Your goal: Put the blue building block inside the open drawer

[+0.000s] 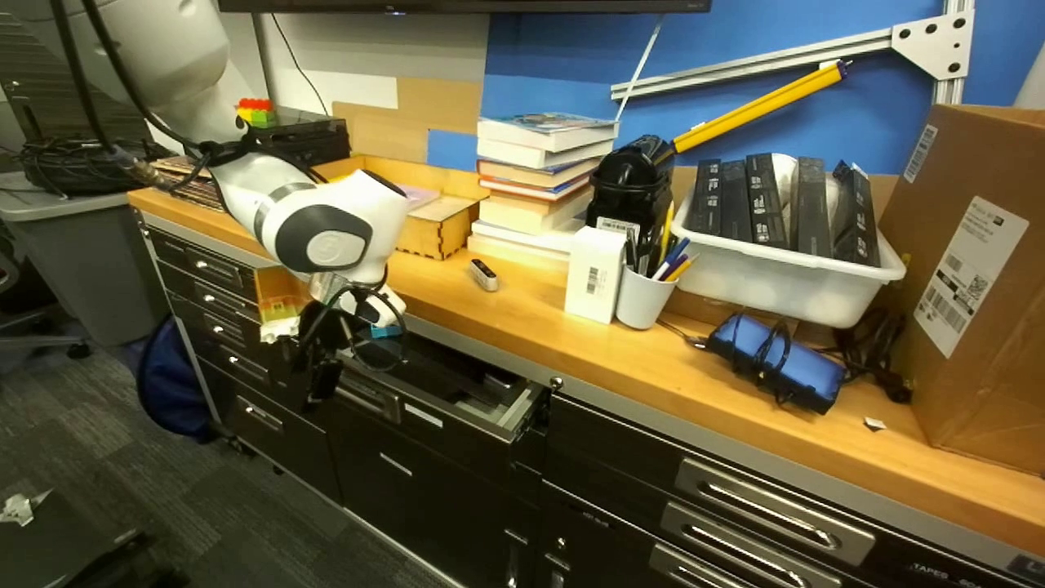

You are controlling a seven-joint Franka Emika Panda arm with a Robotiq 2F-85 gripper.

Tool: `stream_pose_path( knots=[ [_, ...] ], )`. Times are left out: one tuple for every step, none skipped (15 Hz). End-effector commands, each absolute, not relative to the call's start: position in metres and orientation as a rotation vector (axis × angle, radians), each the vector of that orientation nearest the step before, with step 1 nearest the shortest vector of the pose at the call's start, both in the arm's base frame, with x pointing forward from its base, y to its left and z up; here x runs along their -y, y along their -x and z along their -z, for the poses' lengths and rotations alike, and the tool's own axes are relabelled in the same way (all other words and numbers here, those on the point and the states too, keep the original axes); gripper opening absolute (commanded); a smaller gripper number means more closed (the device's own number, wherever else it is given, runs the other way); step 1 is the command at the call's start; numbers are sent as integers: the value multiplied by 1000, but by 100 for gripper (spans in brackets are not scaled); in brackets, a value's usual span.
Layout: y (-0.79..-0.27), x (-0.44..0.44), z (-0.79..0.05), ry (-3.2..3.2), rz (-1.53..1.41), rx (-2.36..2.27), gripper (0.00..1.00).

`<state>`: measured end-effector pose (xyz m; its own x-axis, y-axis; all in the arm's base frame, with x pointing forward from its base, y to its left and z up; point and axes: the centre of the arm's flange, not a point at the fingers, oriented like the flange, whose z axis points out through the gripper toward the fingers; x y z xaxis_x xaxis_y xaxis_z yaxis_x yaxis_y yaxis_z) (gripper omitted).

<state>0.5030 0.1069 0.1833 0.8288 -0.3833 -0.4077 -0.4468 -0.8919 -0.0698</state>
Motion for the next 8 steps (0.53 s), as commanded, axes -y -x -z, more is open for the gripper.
stream_pose_path(
  knots=[
    [-536, -121, -181, 2858, -347, -840, 100],
    [-542, -123, -181, 2859, -284, -888, 100],
    [-547, -125, -183, 2848, -219, -934, 100],
    [-550, -128, -188, 2843, -149, -970, 100],
    [-552, -130, -193, 2842, -78, -1004, 100],
    [-553, -132, -196, 2841, -14, -1041, 100],
    [-549, -136, -206, 2828, 51, -1078, 100],
    [-543, -142, -216, 2823, 123, -1100, 100]
  ],
)
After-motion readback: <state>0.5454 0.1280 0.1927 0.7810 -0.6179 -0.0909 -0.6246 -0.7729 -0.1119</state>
